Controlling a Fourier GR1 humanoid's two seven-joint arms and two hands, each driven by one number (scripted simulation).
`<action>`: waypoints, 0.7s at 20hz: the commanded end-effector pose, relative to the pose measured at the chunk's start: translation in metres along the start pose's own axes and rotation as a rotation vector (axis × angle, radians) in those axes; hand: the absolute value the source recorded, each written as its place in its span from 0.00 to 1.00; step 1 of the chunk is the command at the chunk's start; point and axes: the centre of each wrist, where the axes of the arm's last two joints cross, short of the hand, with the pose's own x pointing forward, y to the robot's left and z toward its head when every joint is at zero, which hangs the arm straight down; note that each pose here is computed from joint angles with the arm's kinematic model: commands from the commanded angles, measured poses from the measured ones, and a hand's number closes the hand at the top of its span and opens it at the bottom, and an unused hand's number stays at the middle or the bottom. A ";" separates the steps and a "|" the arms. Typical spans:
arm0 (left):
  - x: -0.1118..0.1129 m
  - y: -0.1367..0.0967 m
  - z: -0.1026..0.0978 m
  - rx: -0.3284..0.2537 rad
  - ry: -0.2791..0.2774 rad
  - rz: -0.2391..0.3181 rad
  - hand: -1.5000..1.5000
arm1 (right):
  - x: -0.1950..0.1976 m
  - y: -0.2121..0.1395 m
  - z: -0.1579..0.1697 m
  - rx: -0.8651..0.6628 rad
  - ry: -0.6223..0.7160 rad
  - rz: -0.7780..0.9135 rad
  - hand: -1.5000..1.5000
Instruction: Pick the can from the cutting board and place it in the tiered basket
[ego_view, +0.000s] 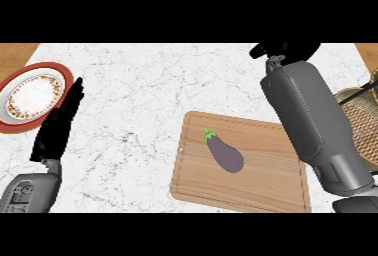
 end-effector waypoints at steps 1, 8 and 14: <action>-0.001 -0.007 0.003 -0.006 -0.003 -0.002 0.50 | 0.036 -0.028 -0.003 -0.236 0.147 -0.127 1.00; -0.002 0.004 0.005 0.027 0.024 -0.011 0.50 | 0.065 -0.054 -0.011 -0.376 0.202 0.081 1.00; -0.011 0.009 0.008 0.025 0.035 -0.003 0.50 | 0.073 -0.081 -0.028 -0.314 0.211 -0.017 1.00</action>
